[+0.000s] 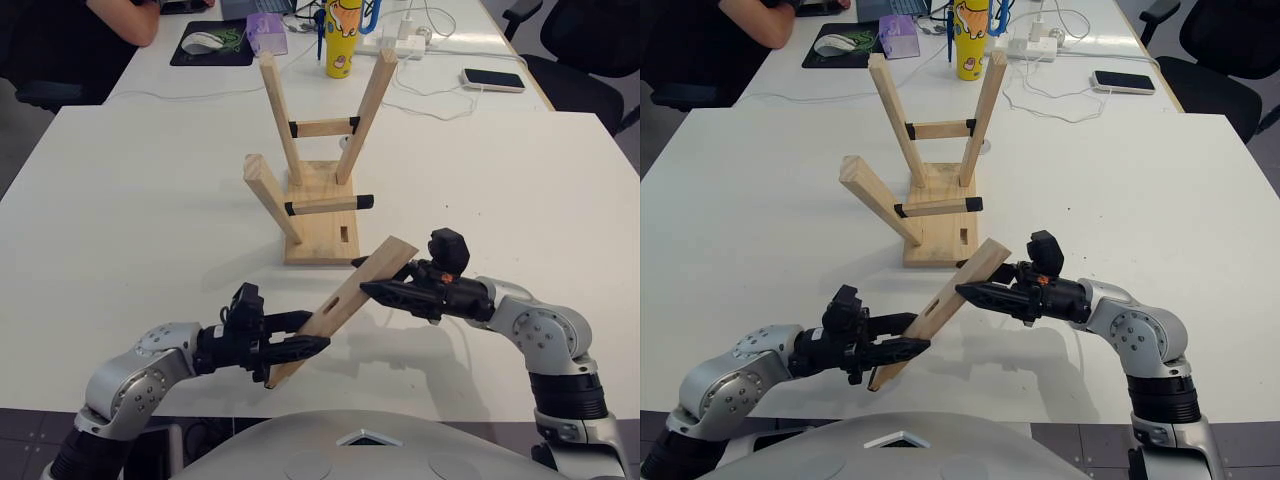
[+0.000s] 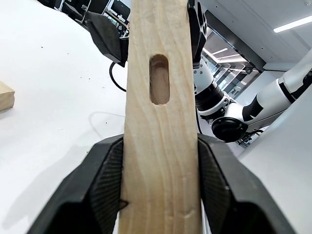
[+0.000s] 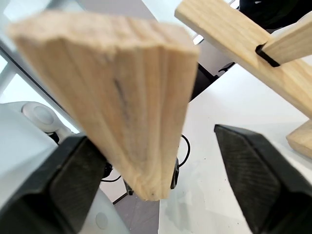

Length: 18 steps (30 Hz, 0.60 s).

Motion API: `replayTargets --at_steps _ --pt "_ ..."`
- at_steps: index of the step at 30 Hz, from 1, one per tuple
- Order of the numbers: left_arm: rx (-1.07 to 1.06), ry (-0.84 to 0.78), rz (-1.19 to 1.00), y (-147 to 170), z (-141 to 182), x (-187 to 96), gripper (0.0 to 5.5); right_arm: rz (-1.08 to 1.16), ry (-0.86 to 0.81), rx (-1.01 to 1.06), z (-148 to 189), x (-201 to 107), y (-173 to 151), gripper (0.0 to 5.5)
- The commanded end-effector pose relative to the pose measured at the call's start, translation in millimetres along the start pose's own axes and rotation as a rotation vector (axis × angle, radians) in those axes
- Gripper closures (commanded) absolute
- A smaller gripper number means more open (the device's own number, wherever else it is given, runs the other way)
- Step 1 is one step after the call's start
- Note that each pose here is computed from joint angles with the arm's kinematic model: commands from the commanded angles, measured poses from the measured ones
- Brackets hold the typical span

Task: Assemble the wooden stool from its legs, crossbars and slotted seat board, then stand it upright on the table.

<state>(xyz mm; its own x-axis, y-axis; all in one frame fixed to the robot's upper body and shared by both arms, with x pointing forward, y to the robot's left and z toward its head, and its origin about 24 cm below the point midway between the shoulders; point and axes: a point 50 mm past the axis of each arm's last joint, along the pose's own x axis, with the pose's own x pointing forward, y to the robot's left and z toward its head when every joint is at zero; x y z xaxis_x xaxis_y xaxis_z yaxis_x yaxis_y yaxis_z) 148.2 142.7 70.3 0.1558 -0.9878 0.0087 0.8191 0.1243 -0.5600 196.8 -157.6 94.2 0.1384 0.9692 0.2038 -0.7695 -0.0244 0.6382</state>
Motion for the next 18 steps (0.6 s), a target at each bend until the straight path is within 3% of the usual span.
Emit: replayTargets --at_steps 1,7,14,18 --pt "0.022 0.012 -0.016 0.9 5.7 -4.4 3.46 -0.025 0.015 -0.025 8.6 -4.9 0.8 2.51" --pt "0.006 0.055 -0.018 0.9 0.6 -8.3 3.46 -0.027 0.005 -0.025 10.3 -4.5 -0.5 3.33" --pt "0.050 0.098 0.013 4.7 -1.0 -10.1 3.46 -0.031 -0.003 -0.018 8.8 -4.1 -1.2 3.38" --pt "0.037 0.068 0.048 10.2 2.5 -8.7 2.63 -0.051 -0.009 -0.020 8.9 -6.8 -3.7 3.39"
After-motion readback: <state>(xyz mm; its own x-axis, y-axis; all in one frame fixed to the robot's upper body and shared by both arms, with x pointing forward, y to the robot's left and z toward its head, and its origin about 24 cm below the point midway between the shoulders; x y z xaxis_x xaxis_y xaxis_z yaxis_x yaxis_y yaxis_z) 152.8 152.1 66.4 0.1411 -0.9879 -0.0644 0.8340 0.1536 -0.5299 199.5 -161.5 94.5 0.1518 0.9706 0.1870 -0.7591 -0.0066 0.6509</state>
